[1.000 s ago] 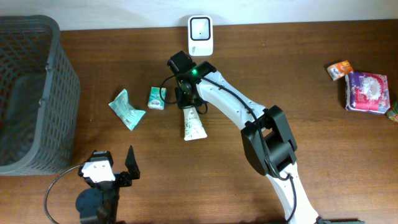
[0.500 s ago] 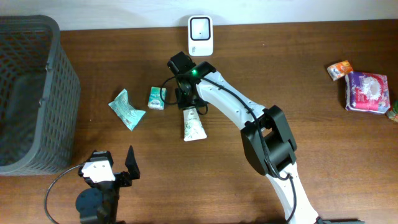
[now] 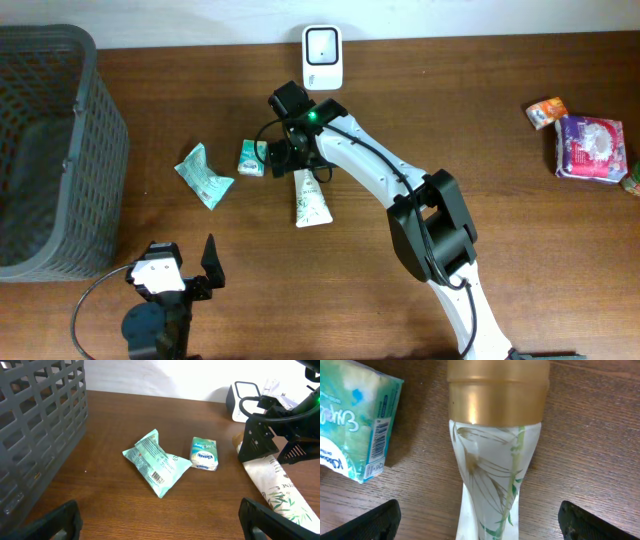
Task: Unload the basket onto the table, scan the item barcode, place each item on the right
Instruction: 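Lift the tube and hold it up to the white scanner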
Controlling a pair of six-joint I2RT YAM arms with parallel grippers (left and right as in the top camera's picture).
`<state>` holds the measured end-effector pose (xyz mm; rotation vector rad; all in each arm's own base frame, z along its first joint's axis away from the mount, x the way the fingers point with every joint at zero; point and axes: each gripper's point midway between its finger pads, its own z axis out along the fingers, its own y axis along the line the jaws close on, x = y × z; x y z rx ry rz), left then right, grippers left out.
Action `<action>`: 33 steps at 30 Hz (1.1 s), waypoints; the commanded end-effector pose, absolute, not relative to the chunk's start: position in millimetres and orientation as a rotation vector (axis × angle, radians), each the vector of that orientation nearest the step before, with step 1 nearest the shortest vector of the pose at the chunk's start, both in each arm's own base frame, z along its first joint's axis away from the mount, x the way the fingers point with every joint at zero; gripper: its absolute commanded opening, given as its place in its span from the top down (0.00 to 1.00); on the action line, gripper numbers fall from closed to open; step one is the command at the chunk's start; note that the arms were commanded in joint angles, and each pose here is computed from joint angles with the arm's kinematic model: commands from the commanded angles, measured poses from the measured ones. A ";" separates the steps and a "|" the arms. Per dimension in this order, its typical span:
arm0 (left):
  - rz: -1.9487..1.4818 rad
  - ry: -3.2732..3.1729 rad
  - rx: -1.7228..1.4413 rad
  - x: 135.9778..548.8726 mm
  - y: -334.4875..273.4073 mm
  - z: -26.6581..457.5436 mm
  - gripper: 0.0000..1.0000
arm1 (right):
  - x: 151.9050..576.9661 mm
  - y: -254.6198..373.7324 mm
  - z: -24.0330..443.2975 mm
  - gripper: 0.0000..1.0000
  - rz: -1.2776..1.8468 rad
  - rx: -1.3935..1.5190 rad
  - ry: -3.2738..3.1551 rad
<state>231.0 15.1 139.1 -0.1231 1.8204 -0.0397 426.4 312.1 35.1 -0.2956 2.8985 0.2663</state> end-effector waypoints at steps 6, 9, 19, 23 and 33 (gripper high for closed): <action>-0.038 1.823 -0.140 230.5 17.0 137.7 0.01 | 409.0 307.1 19.4 0.11 0.256 -0.297 2.975; -0.038 1.823 -0.140 230.5 17.0 137.7 0.01 | 408.0 299.8 13.7 0.31 0.215 -0.289 2.983; -0.038 1.823 -0.140 230.5 17.0 137.7 0.01 | 415.8 305.3 10.9 0.92 0.244 -0.286 2.943; -0.038 1.823 -0.140 230.5 17.0 137.7 0.01 | 449.8 304.0 62.9 0.96 0.323 -0.224 2.841; -0.038 1.823 -0.140 230.5 17.0 137.7 0.01 | 519.5 254.0 230.1 0.96 0.740 -0.057 2.558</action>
